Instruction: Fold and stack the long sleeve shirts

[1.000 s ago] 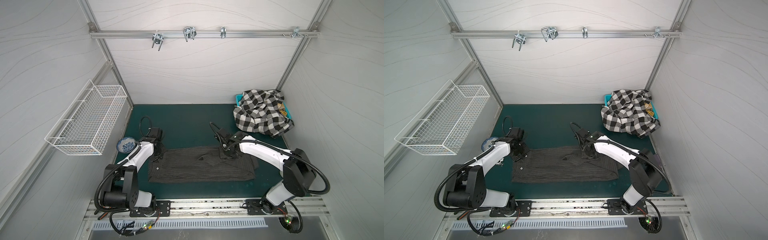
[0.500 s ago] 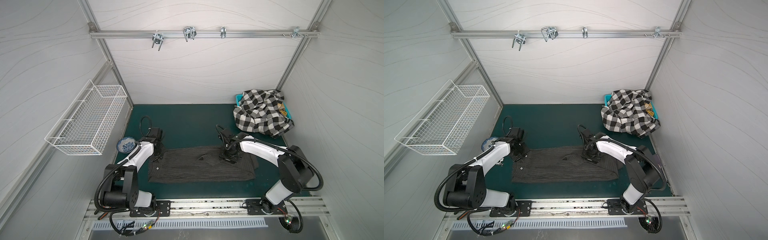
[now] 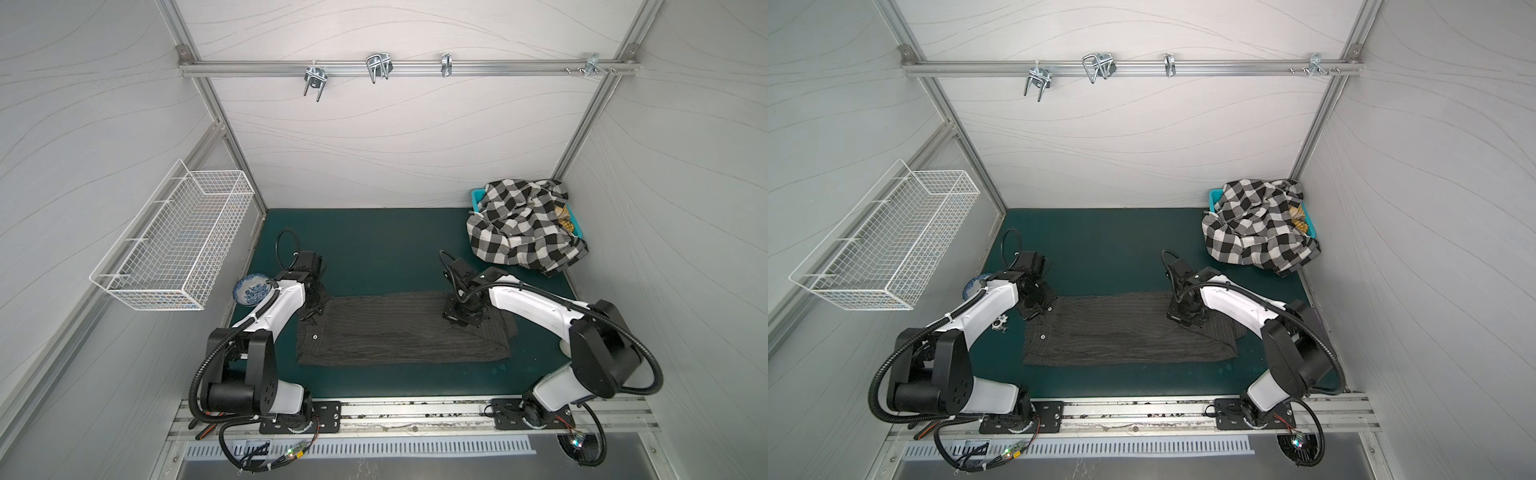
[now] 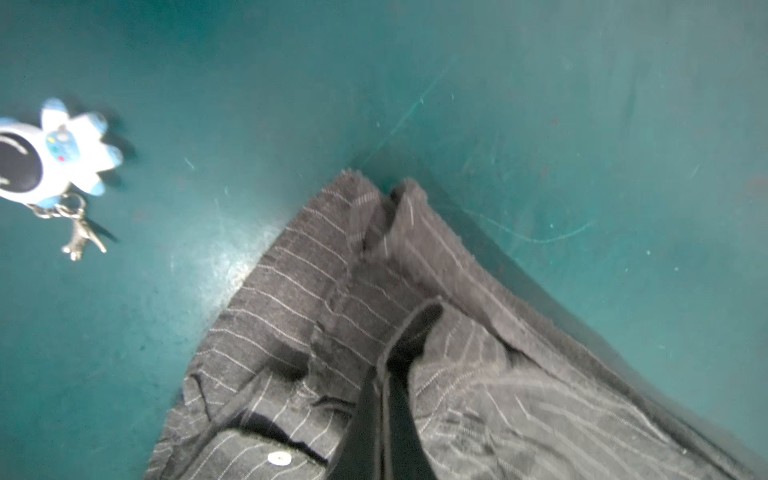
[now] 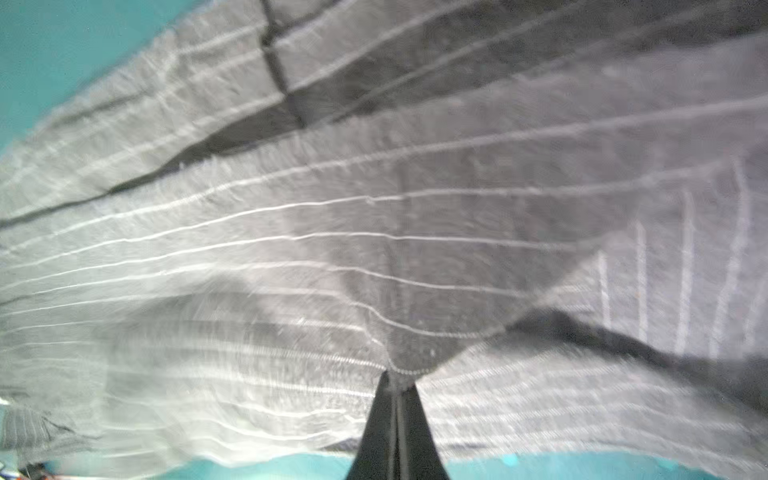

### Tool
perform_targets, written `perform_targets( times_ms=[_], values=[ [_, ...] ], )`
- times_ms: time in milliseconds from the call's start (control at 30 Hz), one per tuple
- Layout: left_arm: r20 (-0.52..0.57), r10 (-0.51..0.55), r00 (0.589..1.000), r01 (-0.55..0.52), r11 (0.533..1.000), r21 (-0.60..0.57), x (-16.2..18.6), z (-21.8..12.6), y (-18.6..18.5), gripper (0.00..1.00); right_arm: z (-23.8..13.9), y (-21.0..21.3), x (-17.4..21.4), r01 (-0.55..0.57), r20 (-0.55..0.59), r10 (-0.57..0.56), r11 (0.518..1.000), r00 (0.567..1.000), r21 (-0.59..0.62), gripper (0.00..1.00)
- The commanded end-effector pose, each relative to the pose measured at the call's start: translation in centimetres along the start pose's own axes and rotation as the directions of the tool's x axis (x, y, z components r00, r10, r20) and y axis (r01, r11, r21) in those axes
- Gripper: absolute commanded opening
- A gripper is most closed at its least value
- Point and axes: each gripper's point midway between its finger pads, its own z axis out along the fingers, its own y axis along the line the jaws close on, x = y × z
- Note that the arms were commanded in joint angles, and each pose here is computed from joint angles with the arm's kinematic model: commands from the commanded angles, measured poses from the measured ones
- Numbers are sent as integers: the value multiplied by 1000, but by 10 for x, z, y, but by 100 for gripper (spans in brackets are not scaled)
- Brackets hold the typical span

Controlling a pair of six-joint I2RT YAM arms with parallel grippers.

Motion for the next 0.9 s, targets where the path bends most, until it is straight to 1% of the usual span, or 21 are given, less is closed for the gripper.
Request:
perform_targets(
  times_ms=[0,167,200,233,267,300,333,400,433,500,567,633,667,700,767,800,867],
  values=[
    [21,5,1000,-4,999,-43,-11,0,5,0,5,-27,10,-4,-46,8,997,999,79,0],
    [-16,-1,1000,0,998,-63,-1,13,10,0,20,-27,5,5,-56,-1,998,998,70,1],
    [-28,-7,1000,5,998,-68,2,17,11,0,22,-24,4,16,-61,-12,998,998,67,5],
    [-36,-10,999,7,997,-73,4,20,12,0,24,-22,3,27,-68,-22,998,997,65,13],
    [-48,-12,999,8,997,-77,6,23,13,0,25,-18,2,43,-76,-38,997,996,63,27],
    [-60,-11,998,6,997,-80,9,26,13,0,22,-16,0,52,-72,-47,996,996,66,37],
    [-71,-12,997,6,996,-85,10,28,13,0,18,-15,0,62,-67,-58,996,996,67,43],
    [-81,-13,997,5,994,-107,10,28,15,31,1,-15,-1,90,-30,-88,993,996,74,57],
    [-79,-15,997,6,994,-113,9,26,15,37,-9,-15,-1,107,-12,-106,991,994,78,62],
    [-63,-21,998,14,994,-107,4,12,14,45,-31,-24,5,139,16,-141,985,990,107,68],
    [-29,-22,999,20,996,-83,-5,-7,10,50,-44,-37,17,158,19,-162,979,987,129,68],
    [-4,-32,999,32,999,-26,-11,-27,0,53,-47,-53,32,166,-2,-167,977,986,136,62],
    [1,-30,1000,30,1000,-1,-12,-34,-6,53,-46,-61,42,159,-16,-158,979,987,130,56],
    [-8,-20,1000,20,1000,12,-9,-37,-11,51,-43,-68,50,148,-31,-146,981,989,127,46],
    [-27,22,999,-21,999,35,1,-35,-24,40,-31,-79,61,126,-56,-120,985,991,119,34],
    [-44,39,998,-38,999,32,9,-30,-30,35,-23,-80,65,115,-70,-108,988,992,104,31],
    [-97,44,994,-40,998,39,23,-13,-37,22,-10,-80,67,94,-97,-85,992,992,88,27]
  ],
)
